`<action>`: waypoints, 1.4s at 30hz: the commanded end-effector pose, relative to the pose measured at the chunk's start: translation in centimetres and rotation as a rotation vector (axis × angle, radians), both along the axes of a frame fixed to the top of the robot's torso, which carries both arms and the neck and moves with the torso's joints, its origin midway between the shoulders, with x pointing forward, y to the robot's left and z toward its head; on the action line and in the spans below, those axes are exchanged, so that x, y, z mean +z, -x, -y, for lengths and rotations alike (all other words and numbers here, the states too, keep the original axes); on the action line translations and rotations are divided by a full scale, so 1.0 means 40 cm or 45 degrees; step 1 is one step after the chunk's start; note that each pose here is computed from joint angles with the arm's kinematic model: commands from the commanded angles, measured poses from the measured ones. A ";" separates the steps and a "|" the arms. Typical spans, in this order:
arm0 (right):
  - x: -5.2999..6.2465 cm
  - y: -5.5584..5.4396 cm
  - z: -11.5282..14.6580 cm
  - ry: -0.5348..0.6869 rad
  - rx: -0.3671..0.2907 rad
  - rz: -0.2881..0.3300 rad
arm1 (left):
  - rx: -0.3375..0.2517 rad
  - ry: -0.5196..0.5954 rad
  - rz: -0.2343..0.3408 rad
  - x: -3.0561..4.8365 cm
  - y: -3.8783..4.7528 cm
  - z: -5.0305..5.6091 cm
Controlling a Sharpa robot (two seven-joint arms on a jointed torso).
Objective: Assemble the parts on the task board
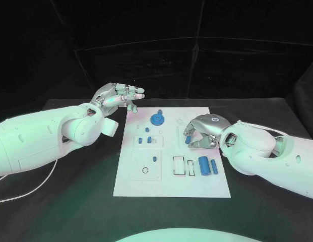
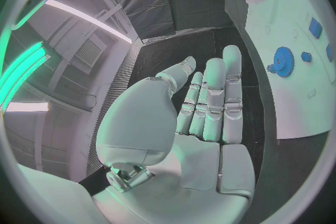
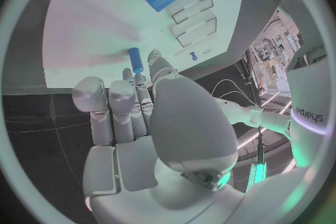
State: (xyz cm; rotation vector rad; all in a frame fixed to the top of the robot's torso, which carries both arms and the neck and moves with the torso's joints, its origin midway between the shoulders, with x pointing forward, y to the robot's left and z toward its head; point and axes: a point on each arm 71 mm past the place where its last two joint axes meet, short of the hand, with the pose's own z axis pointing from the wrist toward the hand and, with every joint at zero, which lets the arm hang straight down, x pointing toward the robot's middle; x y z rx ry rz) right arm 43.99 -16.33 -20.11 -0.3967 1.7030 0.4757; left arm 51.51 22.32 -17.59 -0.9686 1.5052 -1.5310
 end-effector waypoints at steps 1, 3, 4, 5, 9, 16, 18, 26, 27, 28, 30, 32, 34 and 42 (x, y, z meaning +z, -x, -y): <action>-0.007 -0.001 -0.004 0.055 0.013 -0.040 | -0.013 0.010 -0.002 0.003 -0.001 0.002; -0.008 -0.002 -0.006 0.060 0.016 -0.045 | -0.012 0.010 -0.002 0.003 -0.001 0.002; -0.009 -0.003 -0.007 0.063 0.017 -0.048 | -0.012 0.010 -0.002 0.002 -0.001 0.002; -0.011 -0.004 -0.007 0.067 0.017 -0.051 | -0.012 0.010 -0.002 0.002 -0.001 0.002; -0.014 -0.006 -0.010 0.076 0.021 -0.060 | -0.012 0.010 -0.003 0.002 -0.001 0.001; -0.017 -0.014 -0.017 0.079 0.019 -0.051 | -0.011 0.009 -0.003 0.002 -0.002 0.001; -0.016 -0.015 -0.019 0.073 0.018 -0.040 | -0.010 0.009 -0.002 0.002 -0.002 0.001; 0.002 -0.004 -0.024 -0.004 0.019 0.015 | -0.007 0.007 -0.003 0.002 -0.003 -0.002; 0.005 -0.001 -0.022 -0.014 0.017 0.018 | -0.006 0.007 -0.003 0.002 -0.003 -0.003; 0.007 0.001 -0.021 -0.023 0.015 0.020 | -0.006 0.007 -0.003 0.002 -0.003 -0.003; 0.013 0.007 -0.019 -0.050 0.014 0.027 | -0.007 0.007 -0.004 0.002 -0.003 -0.004; 0.020 0.012 -0.016 -0.090 0.014 0.039 | -0.005 0.006 -0.004 0.002 -0.003 -0.005; 0.031 0.020 -0.014 -0.154 0.019 0.056 | -0.004 0.005 -0.005 0.001 -0.004 -0.007; 0.061 0.059 -0.037 -0.326 0.081 0.041 | 0.007 0.002 -0.003 0.001 -0.007 -0.015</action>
